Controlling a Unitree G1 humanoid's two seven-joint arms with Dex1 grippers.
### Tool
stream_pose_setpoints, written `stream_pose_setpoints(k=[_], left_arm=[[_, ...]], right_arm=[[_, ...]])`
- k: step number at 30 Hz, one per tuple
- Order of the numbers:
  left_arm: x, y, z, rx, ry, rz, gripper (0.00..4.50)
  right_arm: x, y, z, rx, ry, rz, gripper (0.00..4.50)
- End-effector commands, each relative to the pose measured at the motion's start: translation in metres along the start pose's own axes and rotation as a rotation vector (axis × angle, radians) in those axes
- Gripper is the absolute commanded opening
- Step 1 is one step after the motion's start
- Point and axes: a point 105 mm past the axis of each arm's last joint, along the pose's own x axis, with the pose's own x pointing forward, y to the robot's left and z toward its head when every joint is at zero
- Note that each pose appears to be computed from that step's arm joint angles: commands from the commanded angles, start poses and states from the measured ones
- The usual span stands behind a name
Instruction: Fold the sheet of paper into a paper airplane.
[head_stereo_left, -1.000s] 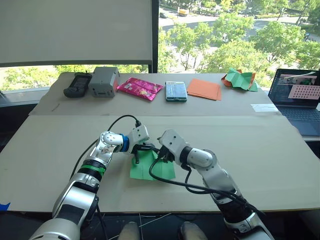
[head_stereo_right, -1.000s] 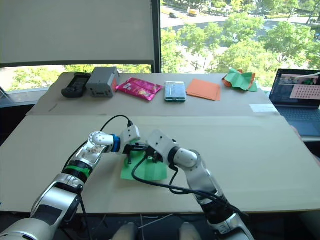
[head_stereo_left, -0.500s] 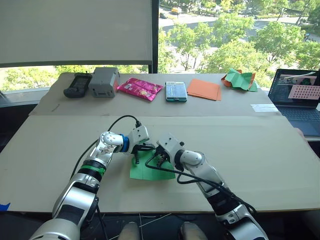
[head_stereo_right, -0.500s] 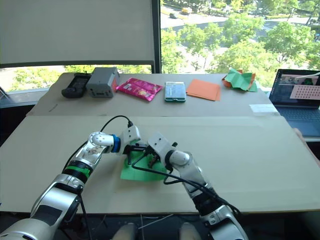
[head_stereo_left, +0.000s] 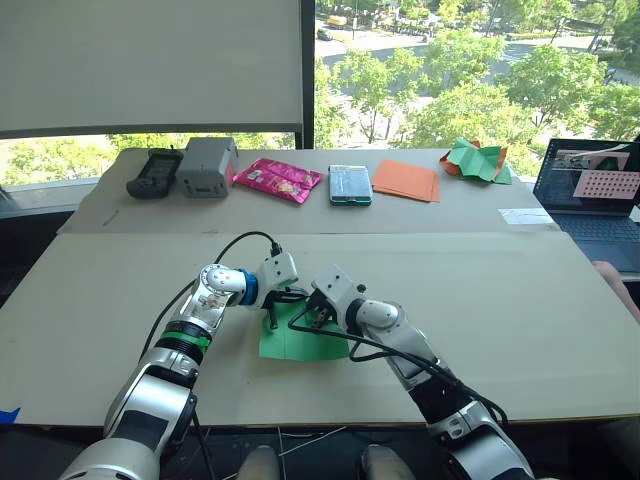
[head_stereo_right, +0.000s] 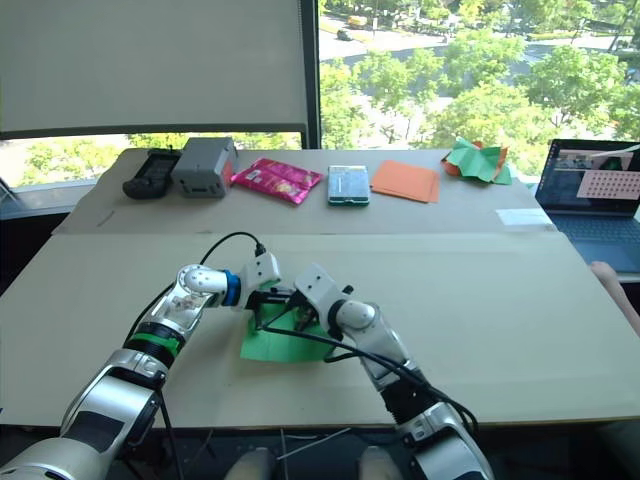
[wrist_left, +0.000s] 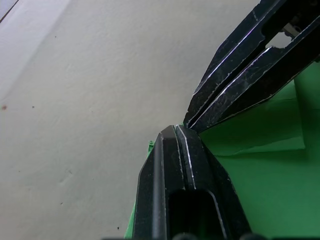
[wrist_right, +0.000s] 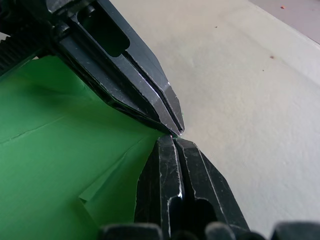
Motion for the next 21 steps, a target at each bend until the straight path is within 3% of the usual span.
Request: stream_pose_setpoints(k=[1,6,21], left_arm=[[0.006,-0.013,-0.012,-0.003,0.049,-0.051,0.0],[0.006,-0.016,-0.014,0.009,0.058,-0.062,0.0],[0.006,-0.015,-0.016,0.014,0.065,-0.064,0.0]], right_arm=[[0.001,0.007,-0.027,0.042,0.114,0.025,0.02],[-0.003,0.014,-0.045,0.063,0.171,0.047,0.02],[-0.018,0.018,-0.065,0.095,0.218,0.041,0.02]])
